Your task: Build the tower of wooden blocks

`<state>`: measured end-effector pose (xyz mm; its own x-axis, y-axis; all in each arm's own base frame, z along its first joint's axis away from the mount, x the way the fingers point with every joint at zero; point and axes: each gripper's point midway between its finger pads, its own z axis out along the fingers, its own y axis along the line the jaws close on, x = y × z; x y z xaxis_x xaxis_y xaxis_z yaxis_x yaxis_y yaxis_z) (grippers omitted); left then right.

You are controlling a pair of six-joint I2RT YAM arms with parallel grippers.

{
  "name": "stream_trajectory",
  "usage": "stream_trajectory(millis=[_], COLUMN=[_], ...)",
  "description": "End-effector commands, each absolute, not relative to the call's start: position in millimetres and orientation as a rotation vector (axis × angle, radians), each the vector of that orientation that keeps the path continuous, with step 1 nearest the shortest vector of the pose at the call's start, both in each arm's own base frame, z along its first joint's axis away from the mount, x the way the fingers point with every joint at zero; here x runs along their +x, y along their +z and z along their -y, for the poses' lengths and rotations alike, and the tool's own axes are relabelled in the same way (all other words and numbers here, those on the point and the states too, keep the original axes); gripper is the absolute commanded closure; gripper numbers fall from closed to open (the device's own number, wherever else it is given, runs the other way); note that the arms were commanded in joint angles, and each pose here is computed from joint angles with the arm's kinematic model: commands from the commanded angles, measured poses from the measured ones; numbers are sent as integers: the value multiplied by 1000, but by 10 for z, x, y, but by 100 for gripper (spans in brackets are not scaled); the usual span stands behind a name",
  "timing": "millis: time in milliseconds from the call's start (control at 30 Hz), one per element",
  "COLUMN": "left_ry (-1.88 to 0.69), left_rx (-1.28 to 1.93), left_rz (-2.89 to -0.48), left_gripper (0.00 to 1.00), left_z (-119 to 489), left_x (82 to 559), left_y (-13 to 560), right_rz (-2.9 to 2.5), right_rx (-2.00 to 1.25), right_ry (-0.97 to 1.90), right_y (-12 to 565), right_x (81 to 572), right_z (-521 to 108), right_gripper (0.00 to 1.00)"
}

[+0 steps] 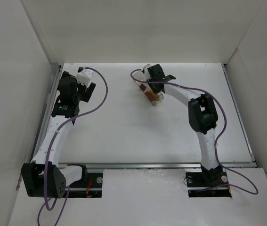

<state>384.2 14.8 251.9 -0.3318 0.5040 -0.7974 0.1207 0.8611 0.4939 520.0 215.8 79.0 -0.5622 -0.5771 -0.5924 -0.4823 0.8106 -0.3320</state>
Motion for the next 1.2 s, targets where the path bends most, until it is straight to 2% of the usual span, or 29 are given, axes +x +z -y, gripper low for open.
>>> stream_trajectory(millis=[0, 100, 167, 267, 467, 500, 633, 700, 867, 900, 1000, 1033, 1100, 1167], left_ry=[410, 418, 426, 449, 457, 457, 442, 443, 435, 435, 434, 428, 429, 429], left_rx=[444, 446, 453, 448, 445, 442, 443, 440, 443, 443, 447, 438, 435, 435], left_rz=[-1811, -1792, -1781, -1765, -1776, -1767, -1775, -1767, -1756, -1756, -1765, -1766, -1757, -1757], left_gripper=[0, 0, 0, 0, 0, 0, 0, 0, 0, 0, 0, 0, 0, 0], left_z=[-128, -134, -139, -169, -187, -188, -170, -169, -154, -154, -154, -151, -152, -152], left_x=[3790, 3763, 3748, 3717, 3687, 3672, 3669, 3677, 3665, 3665, 3659, 3659, 3644, 3644], left_y=[2741, 2752, 2759, 2804, 2748, 2780, 2734, 2754, 2785, 2785, 2741, 2739, 2770, 2770], right_rz=[-2106, -2036, -2010, -2000, -1961, -1959, -1960, -1966, -1995, -1993, -2030, -2045, -2098, -2163], right_rx=[-547, -446, -442, -475, -567, -583, -608, -630, -595, -582, -584, -567, -593, -575], right_ry=[-515, -896, -1009, -1092, -1054, -1037, -962, -913, -752, -724, -583, -533, -372, -326], right_y=[1510, 1626, 1584, 1385, 1262, 1250, 1249, 1276, 1430, 1536, 1656, 1719, 1686, 1609], right_x=[5245, 5094, 5024, 4972, 4890, 4877, 4820, 4774, 4769, 4771, 4749, 4794, 4786, 4820], right_z=[-1848, -1427, -1358, -1399, -1906, -1964, -2194, -2345, -2557, -2580, -2665, -2643, -2739, -2598], right_gripper=[100, 100, 100, 100, 100, 98, 78, 61, 40, 32, 17, 0, 0, 0])
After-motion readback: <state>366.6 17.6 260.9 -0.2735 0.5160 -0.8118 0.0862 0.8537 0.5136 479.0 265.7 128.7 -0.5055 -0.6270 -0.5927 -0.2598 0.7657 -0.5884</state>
